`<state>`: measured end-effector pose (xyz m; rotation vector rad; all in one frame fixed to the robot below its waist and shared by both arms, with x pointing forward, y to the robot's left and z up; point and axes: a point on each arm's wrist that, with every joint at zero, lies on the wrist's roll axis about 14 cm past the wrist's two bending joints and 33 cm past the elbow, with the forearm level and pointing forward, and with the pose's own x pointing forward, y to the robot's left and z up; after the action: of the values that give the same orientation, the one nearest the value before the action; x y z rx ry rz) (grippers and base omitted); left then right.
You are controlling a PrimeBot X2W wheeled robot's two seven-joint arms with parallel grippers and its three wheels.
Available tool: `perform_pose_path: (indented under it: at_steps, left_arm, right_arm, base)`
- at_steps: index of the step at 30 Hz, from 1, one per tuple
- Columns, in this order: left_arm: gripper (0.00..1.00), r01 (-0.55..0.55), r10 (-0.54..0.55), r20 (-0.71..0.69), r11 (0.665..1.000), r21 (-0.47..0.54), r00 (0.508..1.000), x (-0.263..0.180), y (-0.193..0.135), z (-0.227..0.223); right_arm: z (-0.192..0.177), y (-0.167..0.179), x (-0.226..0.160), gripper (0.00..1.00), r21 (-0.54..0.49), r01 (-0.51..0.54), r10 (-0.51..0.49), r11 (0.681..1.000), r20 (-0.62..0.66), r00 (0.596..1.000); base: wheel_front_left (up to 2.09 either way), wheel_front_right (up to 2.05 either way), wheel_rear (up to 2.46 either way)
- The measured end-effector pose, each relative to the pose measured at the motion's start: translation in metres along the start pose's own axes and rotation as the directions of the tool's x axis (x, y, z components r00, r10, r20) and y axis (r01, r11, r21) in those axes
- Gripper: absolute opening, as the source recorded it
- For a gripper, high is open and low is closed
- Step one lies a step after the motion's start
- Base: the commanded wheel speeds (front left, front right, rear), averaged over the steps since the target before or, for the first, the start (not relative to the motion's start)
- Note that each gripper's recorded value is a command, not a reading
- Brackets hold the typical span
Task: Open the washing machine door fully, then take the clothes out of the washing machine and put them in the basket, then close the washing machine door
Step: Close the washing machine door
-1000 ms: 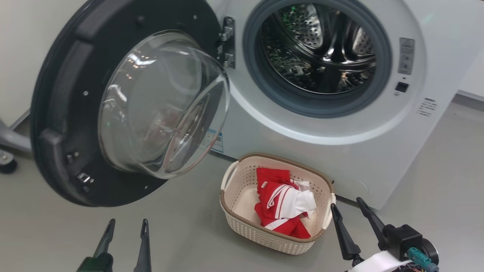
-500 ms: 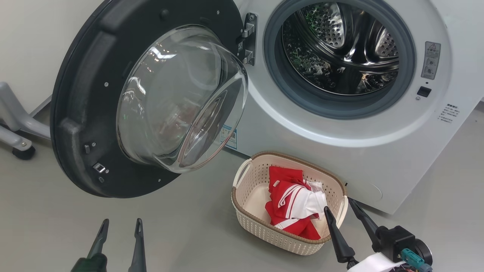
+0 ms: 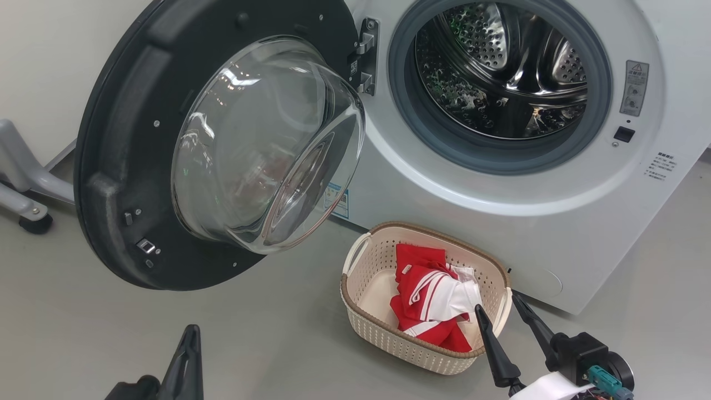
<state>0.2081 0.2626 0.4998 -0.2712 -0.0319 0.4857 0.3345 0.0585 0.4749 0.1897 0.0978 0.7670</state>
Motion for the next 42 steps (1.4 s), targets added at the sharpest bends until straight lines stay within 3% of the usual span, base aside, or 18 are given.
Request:
perform_pose_path:
  at_steps: [4,8,13,20,21,29,34,41,42]
  left_arm:
    - [0.00,0.052,-0.053,-0.002,0.988,-0.143,0.999,0.000,-0.013,0.001]
    - [0.00,0.080,-0.078,0.021,0.918,-0.388,0.997,0.000,-0.021,0.010]
    - [0.00,0.108,-0.058,0.098,0.750,-0.652,0.994,0.001,-0.022,0.033]
    - [0.00,0.176,0.009,0.208,0.491,-0.853,0.978,0.001,-0.009,0.066]
    - [0.00,0.184,0.028,0.222,0.467,-0.865,0.975,0.002,-0.002,0.071]
    - [0.00,0.259,0.136,0.360,0.473,-0.842,0.923,0.013,0.040,0.117]
    - [0.00,0.294,0.175,0.424,0.494,-0.818,0.888,0.022,0.069,0.147]
    - [0.00,0.253,0.189,0.392,0.505,-0.825,0.900,0.045,0.102,0.162]
    - [0.00,0.246,0.191,0.379,0.493,-0.835,0.905,0.049,0.105,0.162]
  right_arm:
    - [-0.001,0.000,0.000,1.00,0.001,0.000,0.000,1.000,-0.002,1.000]
    - [-0.001,0.000,0.000,1.00,0.001,0.001,-0.001,1.000,-0.003,1.000]
    - [-0.002,-0.001,0.001,1.00,0.003,0.001,-0.001,1.000,-0.006,1.000]
    - [-0.003,-0.001,0.002,1.00,0.005,-0.001,0.001,1.000,-0.010,1.000]
    - [-0.004,-0.001,0.002,1.00,0.006,-0.001,0.001,1.000,-0.011,1.000]
    - [-0.007,-0.005,0.005,1.00,0.013,0.002,-0.002,1.000,-0.019,1.000]
    - [-0.005,-0.010,0.010,1.00,0.007,0.001,-0.001,1.000,-0.013,1.000]
    - [-0.009,-0.016,0.012,1.00,0.013,0.007,-0.007,1.000,-0.026,1.000]
    - [-0.010,-0.017,0.012,1.00,0.013,0.008,-0.008,1.000,-0.027,1.000]
  base:
    - [0.00,0.00,0.00]
    - [0.00,0.00,0.00]
    - [0.00,0.00,0.00]
    - [0.00,0.00,0.00]
    - [0.00,0.00,0.00]
    - [0.00,0.00,0.00]
    - [0.00,0.00,0.00]
    - [0.00,0.00,0.00]
    - [0.00,0.00,0.00]
